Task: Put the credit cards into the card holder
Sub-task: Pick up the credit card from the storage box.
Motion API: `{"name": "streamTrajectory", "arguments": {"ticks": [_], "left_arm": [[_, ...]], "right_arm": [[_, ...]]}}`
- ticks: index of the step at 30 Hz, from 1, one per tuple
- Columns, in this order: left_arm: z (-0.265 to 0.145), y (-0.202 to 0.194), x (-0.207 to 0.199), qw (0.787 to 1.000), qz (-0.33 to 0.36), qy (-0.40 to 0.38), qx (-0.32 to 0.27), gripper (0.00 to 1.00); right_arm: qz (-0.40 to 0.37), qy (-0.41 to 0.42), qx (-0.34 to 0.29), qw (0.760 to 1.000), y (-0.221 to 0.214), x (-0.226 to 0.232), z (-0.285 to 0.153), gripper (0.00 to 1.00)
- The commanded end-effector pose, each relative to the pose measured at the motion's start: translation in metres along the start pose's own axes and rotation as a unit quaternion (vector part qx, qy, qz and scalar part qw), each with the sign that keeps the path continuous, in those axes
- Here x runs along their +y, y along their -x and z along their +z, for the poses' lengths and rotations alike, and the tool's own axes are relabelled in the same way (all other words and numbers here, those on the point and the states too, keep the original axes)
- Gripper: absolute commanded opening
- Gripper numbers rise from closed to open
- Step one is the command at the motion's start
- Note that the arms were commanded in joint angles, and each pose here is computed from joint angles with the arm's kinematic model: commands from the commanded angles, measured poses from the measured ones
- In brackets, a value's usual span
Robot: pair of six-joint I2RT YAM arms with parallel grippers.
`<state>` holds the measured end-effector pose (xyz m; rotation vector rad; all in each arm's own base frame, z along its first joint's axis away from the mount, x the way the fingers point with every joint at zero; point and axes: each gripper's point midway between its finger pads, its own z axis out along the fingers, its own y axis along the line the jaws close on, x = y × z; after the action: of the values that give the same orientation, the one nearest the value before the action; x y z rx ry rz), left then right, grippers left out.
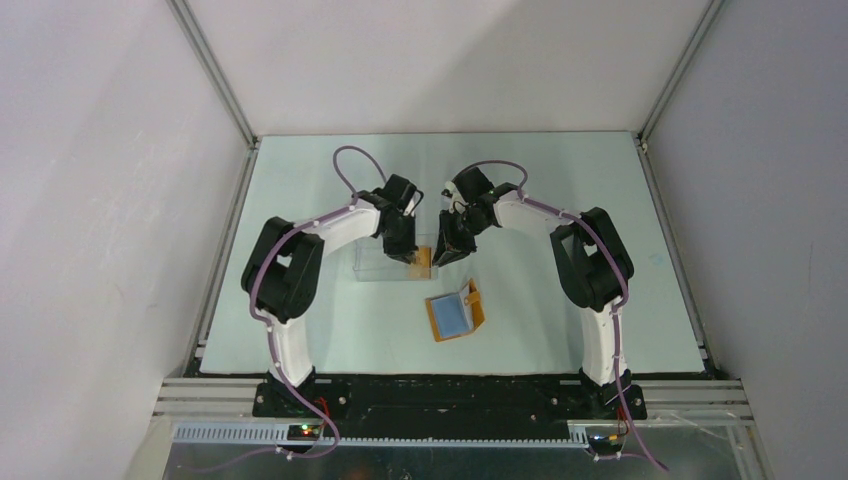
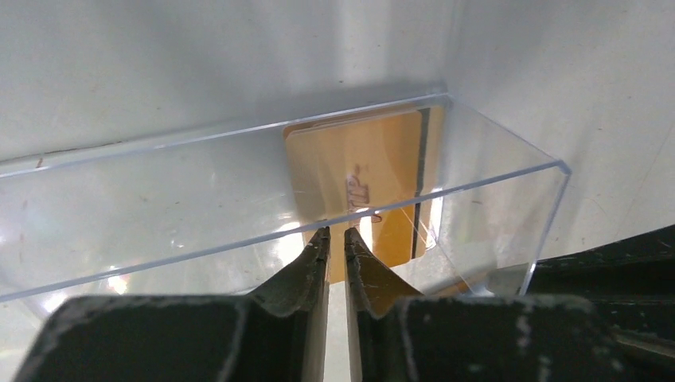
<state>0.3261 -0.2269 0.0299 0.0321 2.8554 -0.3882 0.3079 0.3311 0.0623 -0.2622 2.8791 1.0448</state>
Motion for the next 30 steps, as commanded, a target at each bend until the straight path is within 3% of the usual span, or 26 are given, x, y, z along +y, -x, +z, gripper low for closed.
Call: {"name": "streamTrajectory", "arguments": {"ticks": [1,7,16,23,30], "left_arm": [[-0.003,0.010,-0.022,0.999,0.015,-0.029,-0.010,0.16],[-0.002,0.009,-0.026,0.999,0.017,-0.030,-0.011,0.17],[-0.028,0.025,-0.006,0.997,0.011,0.015,-0.072,0.44],[-0.018,0.020,0.004,0.999,-0.006,0.007,-0.047,0.46],[-0.001,0.011,-0.004,1.000,-0.008,-0.019,-0.014,0.40]], "right_arm": [[0.008,-0.030,0.030,0.999,-0.016,-0.023,0.015,0.22],[0.010,-0.031,0.031,0.999,-0.017,-0.025,0.014,0.22],[0.008,-0.031,0.031,0.999,-0.018,-0.025,0.013,0.22],[0.009,-0.031,0.032,0.999,-0.018,-0.026,0.014,0.22],[0.009,-0.033,0.033,0.999,-0.019,-0.027,0.014,0.22]]}}
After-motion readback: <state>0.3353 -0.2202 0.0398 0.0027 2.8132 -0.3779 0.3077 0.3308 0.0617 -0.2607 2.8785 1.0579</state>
